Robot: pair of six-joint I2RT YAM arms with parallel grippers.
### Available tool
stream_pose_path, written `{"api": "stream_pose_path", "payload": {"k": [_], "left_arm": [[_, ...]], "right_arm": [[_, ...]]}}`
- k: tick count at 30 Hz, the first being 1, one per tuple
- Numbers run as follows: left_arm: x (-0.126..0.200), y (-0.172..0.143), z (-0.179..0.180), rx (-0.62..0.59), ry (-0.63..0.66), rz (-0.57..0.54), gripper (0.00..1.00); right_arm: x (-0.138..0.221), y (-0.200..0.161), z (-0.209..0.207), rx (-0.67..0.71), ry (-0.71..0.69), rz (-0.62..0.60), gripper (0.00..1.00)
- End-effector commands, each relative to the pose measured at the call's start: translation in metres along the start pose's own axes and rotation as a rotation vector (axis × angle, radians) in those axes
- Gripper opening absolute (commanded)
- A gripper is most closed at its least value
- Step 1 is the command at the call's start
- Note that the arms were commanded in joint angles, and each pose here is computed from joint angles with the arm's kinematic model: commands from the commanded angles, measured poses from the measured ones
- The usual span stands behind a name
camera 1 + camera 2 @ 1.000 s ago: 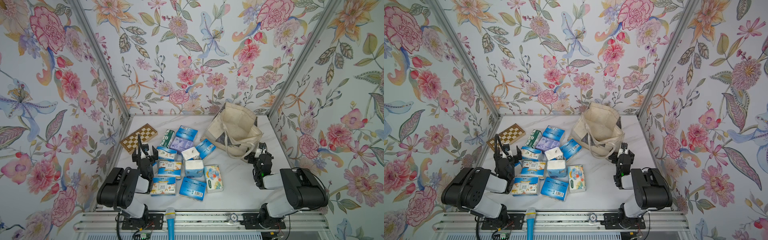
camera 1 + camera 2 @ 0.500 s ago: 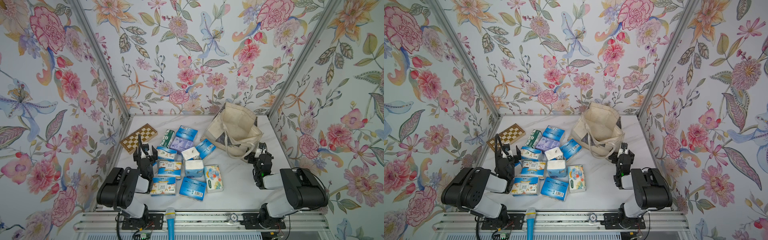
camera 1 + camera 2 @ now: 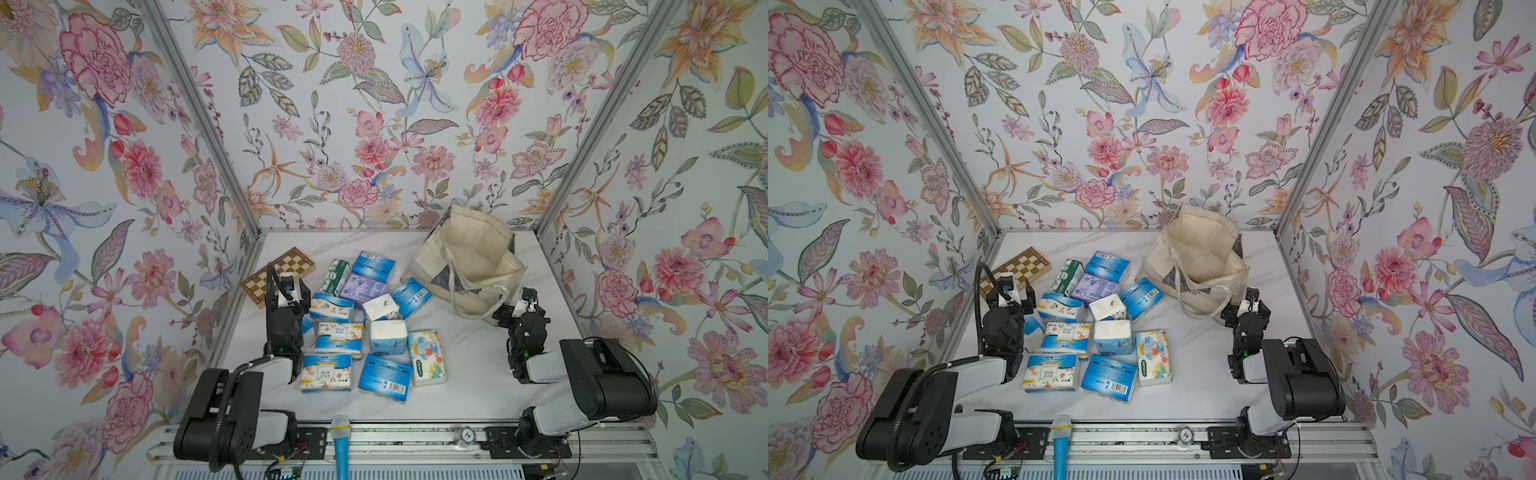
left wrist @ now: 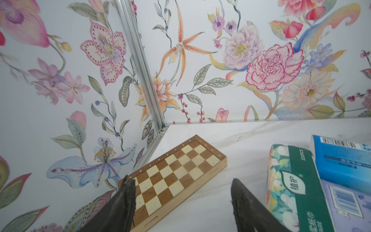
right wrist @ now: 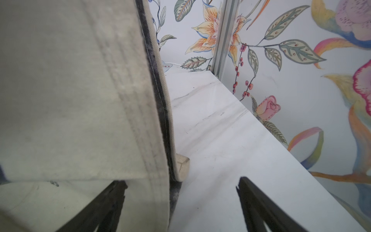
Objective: Put tissues into the canvas bag
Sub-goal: Pick up the pack of facial tissues from the center of the board.
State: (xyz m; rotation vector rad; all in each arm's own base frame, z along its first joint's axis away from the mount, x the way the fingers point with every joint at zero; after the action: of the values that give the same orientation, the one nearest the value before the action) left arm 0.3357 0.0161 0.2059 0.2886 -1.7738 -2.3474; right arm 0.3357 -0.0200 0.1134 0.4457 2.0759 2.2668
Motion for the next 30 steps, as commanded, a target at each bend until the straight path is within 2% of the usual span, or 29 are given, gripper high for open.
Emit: {"api": "stream_pose_path", "payload": {"k": [1,6,10,14,19,22,26,30], "left_arm": [[0.002,0.025,0.012,0.053,0.038,0.018,0.75],[0.007,0.053,0.006,0.167,-0.045,0.061,0.78],[0.015,0.059,0.0,0.178,-0.061,0.093,0.77],[0.017,0.07,-0.004,0.192,-0.096,0.094,0.76],[0.015,0.09,-0.008,0.211,-0.127,0.07,0.76],[0.011,0.1,-0.012,0.226,-0.152,0.067,0.76],[0.003,0.115,-0.021,0.206,-0.198,0.091,0.76],[-0.003,0.136,-0.03,0.185,-0.239,0.093,0.75]], "right_arm": [[0.006,0.011,-0.003,-0.022,-0.007,-0.062,0.89],[0.008,0.012,0.0,-0.012,0.011,-0.063,0.89],[0.013,0.015,0.001,-0.009,0.021,-0.087,0.89],[0.023,0.037,-0.005,-0.031,-0.024,-0.114,0.92],[0.048,0.082,-0.026,-0.105,-0.103,-0.16,0.93],[0.067,0.097,-0.033,-0.161,-0.123,-0.135,0.93],[0.092,0.129,-0.029,-0.2,-0.065,-0.114,0.93],[0.107,0.171,-0.004,-0.212,0.096,-0.053,0.91]]}}
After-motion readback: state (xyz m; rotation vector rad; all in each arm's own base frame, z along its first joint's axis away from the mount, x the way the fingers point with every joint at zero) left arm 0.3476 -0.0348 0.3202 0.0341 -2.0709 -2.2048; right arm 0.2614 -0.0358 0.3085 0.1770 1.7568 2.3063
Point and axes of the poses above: each gripper's point midway between its finger pads, its own x axis back along the fingers, its own z axis along the line the jaws close on, y = z × x, the point moved 3 cm from there along x, back along the fingers, and after that the axes turned 6 degrees about -x, right-handed, at the moved point
